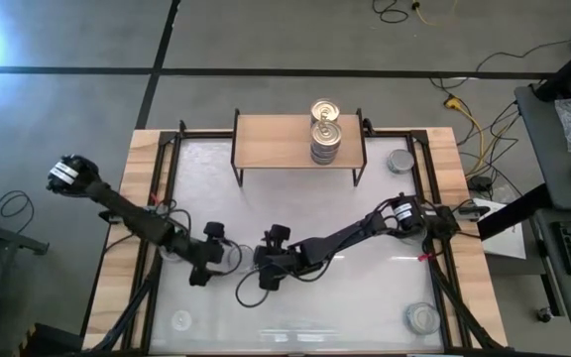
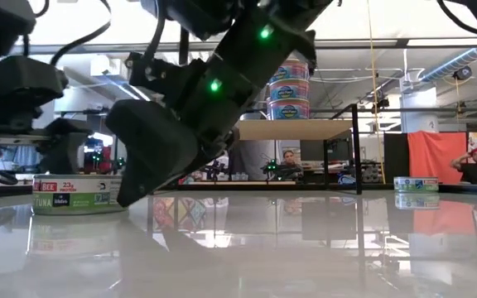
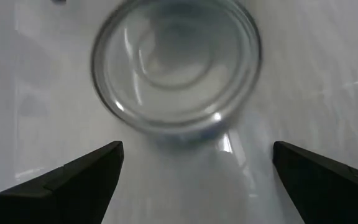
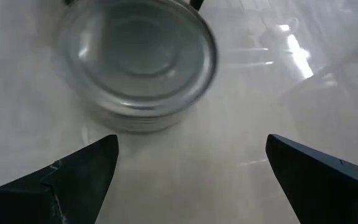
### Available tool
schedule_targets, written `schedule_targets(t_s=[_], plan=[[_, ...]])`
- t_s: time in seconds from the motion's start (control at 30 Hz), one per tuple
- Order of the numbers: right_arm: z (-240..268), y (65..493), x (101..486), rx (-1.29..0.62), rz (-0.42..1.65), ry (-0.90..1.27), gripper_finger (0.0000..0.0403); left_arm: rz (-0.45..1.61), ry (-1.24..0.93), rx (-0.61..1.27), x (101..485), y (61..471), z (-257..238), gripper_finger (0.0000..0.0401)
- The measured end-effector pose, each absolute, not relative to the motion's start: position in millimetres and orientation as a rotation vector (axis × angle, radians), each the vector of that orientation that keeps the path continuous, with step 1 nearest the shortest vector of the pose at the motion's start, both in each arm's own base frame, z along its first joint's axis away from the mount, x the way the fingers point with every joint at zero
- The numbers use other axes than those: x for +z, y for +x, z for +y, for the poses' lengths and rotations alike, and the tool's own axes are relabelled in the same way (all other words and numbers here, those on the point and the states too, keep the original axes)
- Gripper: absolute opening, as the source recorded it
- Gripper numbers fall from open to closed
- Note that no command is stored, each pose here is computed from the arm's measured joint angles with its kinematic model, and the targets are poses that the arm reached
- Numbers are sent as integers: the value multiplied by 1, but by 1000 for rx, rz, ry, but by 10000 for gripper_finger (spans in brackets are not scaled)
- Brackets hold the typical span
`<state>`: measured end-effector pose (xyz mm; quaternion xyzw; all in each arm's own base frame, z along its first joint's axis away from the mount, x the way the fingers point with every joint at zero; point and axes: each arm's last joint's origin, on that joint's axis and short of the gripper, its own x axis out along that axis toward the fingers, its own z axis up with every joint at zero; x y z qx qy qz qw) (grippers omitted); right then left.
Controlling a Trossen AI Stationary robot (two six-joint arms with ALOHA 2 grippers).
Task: Stack canned seafood by type on shelf
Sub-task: Put the green tuna can on the shelf
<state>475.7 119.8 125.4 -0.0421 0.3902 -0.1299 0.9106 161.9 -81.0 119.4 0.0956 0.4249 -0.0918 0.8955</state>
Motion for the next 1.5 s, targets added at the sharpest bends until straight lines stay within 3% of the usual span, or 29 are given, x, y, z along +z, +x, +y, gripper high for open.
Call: schedule_targets(t_s=[0.9,1.5], plan=[[97,481,126,-282,811,-108,400,723,89,-255,102,193,-86,397],[97,477,134,-300,831,-121,400,647,-15,-202,98,197,-87,387]])
